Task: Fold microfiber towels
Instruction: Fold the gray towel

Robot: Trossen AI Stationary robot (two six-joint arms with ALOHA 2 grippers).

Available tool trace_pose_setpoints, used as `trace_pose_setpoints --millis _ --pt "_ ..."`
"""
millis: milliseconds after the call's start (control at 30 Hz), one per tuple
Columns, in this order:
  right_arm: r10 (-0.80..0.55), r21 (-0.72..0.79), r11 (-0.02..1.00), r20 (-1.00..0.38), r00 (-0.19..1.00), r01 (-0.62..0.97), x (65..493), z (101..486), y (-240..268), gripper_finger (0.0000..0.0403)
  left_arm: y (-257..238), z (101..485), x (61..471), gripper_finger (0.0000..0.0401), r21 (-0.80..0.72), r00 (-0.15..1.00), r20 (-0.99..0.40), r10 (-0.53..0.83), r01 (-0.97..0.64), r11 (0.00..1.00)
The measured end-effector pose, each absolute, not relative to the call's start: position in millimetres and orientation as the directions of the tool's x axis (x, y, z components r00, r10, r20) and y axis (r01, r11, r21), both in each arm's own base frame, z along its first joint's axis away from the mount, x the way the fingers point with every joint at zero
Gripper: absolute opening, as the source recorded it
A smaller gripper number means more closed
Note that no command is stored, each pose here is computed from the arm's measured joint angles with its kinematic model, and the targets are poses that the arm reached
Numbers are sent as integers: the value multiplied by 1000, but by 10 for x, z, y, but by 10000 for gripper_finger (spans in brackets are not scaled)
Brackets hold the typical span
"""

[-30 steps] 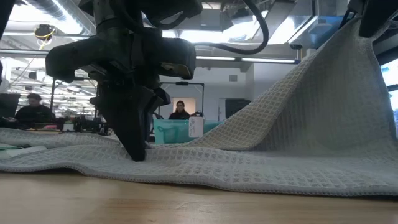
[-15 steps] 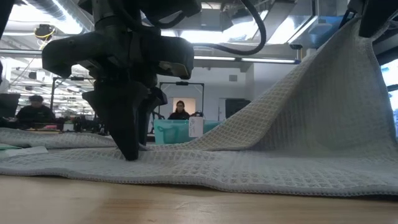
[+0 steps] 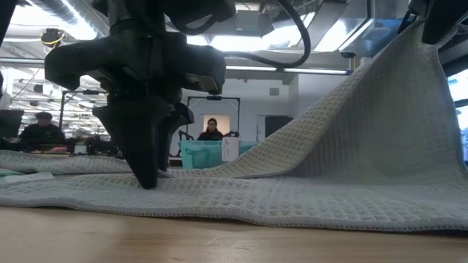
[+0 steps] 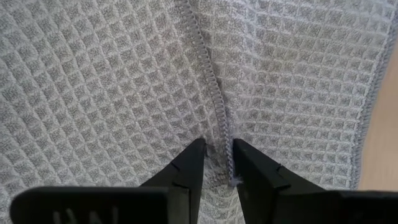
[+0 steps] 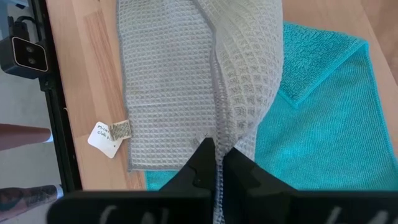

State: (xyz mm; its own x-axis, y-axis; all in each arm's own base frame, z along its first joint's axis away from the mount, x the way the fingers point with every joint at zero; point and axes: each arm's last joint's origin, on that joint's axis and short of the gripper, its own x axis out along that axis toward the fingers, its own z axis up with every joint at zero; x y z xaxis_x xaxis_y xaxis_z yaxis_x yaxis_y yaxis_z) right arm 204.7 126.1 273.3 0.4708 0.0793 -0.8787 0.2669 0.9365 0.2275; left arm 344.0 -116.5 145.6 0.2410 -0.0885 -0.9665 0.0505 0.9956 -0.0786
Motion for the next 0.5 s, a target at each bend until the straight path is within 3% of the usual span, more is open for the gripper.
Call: trace_pose_setpoints --millis 500 --pt "79 227 937 -879 471 267 2047 2733 1260 10 -980 1541 3478 78 -75 262 -962 -72 -1 997"
